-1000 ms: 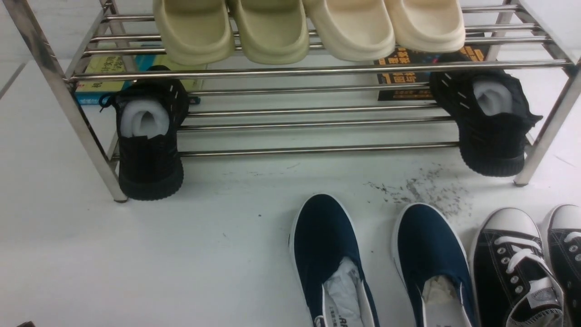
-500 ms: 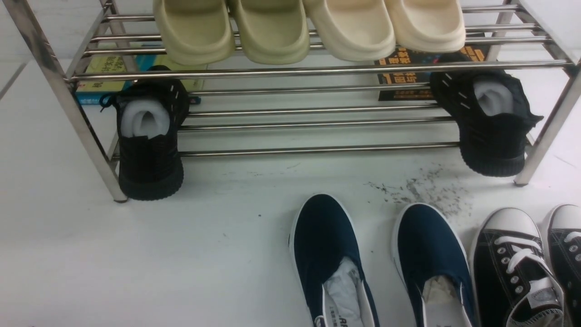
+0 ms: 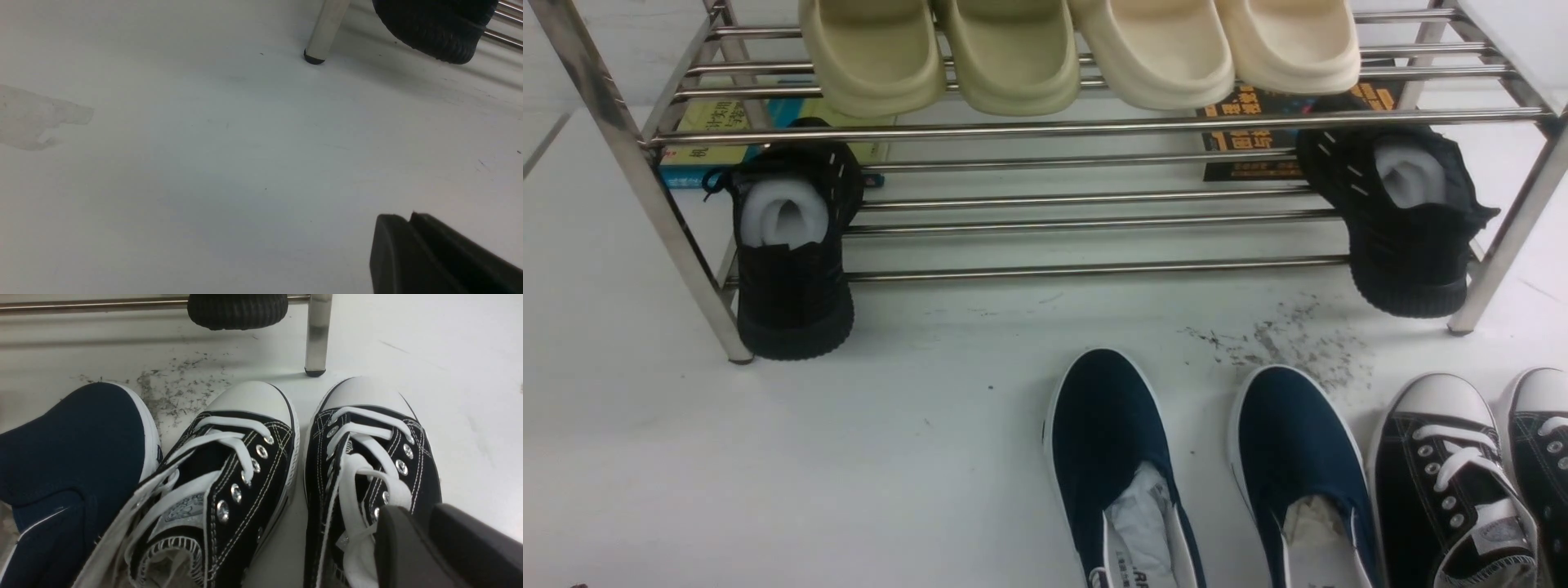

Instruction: Take the shoes off the shelf with your hand on the white table.

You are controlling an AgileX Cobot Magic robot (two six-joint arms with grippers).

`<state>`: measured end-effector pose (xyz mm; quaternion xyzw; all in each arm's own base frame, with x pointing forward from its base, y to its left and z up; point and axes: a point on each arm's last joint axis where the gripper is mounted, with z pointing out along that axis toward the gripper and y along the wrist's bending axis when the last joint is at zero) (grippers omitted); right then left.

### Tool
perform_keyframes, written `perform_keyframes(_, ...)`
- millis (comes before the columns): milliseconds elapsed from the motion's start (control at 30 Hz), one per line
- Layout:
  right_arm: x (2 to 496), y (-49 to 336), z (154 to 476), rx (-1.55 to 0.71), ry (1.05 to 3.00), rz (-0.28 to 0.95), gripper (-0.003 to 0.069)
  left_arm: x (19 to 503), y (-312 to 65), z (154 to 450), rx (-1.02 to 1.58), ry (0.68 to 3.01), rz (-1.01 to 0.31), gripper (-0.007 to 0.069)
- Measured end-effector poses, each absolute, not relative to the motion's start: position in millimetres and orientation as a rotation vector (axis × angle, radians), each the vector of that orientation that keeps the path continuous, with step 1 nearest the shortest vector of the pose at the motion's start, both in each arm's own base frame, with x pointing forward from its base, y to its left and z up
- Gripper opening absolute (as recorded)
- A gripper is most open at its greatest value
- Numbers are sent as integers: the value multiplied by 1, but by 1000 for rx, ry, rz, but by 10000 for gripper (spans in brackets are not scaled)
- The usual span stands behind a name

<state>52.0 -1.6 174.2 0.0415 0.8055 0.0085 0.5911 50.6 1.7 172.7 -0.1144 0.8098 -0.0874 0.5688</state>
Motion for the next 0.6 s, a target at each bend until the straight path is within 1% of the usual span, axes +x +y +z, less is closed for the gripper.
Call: perform_keyframes(600, 52, -2, 174, 97, 1874, 20, 159, 51, 2, 173, -268, 1901, -205, 86)
